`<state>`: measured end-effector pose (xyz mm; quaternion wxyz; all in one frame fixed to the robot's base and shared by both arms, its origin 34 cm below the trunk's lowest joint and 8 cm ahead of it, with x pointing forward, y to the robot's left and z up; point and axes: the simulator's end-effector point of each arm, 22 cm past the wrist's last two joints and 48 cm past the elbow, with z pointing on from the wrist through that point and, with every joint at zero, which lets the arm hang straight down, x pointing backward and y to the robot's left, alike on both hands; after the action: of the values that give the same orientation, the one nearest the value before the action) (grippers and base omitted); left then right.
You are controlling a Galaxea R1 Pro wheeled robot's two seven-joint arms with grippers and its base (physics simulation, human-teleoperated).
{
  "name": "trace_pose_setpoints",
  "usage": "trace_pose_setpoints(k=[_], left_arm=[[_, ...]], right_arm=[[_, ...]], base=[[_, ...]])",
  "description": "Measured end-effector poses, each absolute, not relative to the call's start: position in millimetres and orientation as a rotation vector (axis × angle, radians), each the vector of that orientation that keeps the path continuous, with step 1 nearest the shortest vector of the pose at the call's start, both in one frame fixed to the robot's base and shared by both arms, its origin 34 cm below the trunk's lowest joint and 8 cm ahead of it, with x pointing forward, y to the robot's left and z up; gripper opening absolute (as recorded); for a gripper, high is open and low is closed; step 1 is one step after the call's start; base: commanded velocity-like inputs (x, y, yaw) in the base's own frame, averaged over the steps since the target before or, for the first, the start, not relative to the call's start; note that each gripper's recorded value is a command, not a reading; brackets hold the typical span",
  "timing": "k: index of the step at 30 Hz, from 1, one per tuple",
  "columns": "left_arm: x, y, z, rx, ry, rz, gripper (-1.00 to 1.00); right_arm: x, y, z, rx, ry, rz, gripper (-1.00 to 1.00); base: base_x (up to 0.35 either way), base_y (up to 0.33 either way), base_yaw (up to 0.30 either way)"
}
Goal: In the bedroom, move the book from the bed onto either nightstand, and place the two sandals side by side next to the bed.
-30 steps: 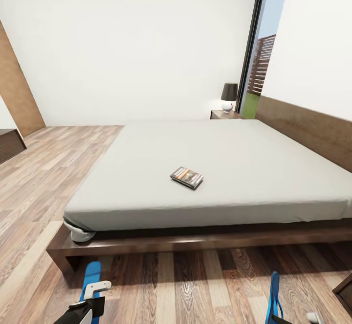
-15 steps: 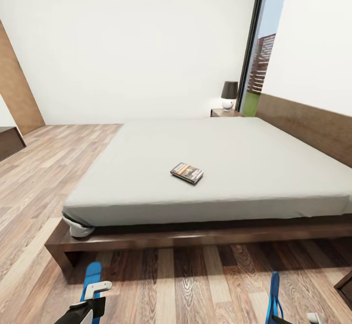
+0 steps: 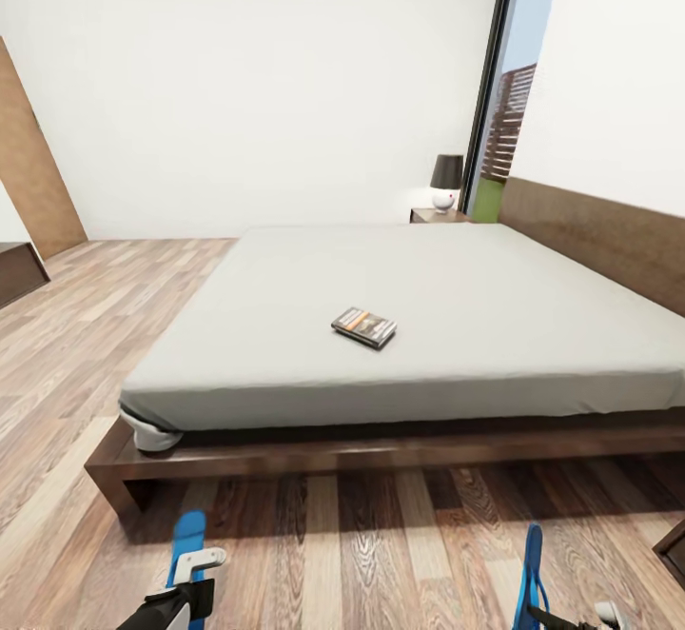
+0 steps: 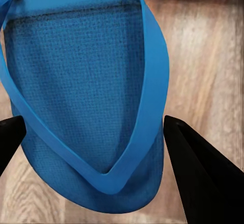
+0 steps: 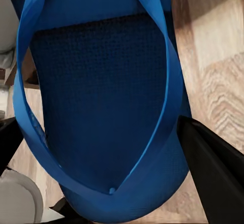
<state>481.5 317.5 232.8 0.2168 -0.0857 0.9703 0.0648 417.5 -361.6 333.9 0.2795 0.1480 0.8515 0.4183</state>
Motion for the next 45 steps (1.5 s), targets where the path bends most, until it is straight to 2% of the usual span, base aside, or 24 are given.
trace_pose_setpoints(k=[4,12,25,32,45], left_arm=[[479.3,314.7,223.6,-0.237,2.688,0.174,-1.0],[472.0,314.1,207.6,-0.236,2.704,0.174,-1.0],[459.3,315.3,188.0,-0.241,2.754,0.181,-1.0],[515.4,300.7,234.0,-0.188,2.873,0.106,-1.0],[505.1,297.6,217.1,-0.174,2.926,0.11,-1.0]], right_arm=[[443.5,-354.2,348.6,0.582,2.305,1.306,-1.0],[493.0,-357.7,391.6,0.777,2.114,1.501,-1.0],[493.5,-357.4,376.4,0.826,2.123,1.515,-1.0],[491.3,-357.0,368.0,0.843,2.136,1.514,-1.0],[484.4,-357.1,348.3,0.884,2.17,1.508,-1.0]], base=[[0.0,0.0,0.0],[0.0,0.0,0.0],[0.0,0.0,0.0],[0.0,0.0,0.0],[0.0,0.0,0.0]])
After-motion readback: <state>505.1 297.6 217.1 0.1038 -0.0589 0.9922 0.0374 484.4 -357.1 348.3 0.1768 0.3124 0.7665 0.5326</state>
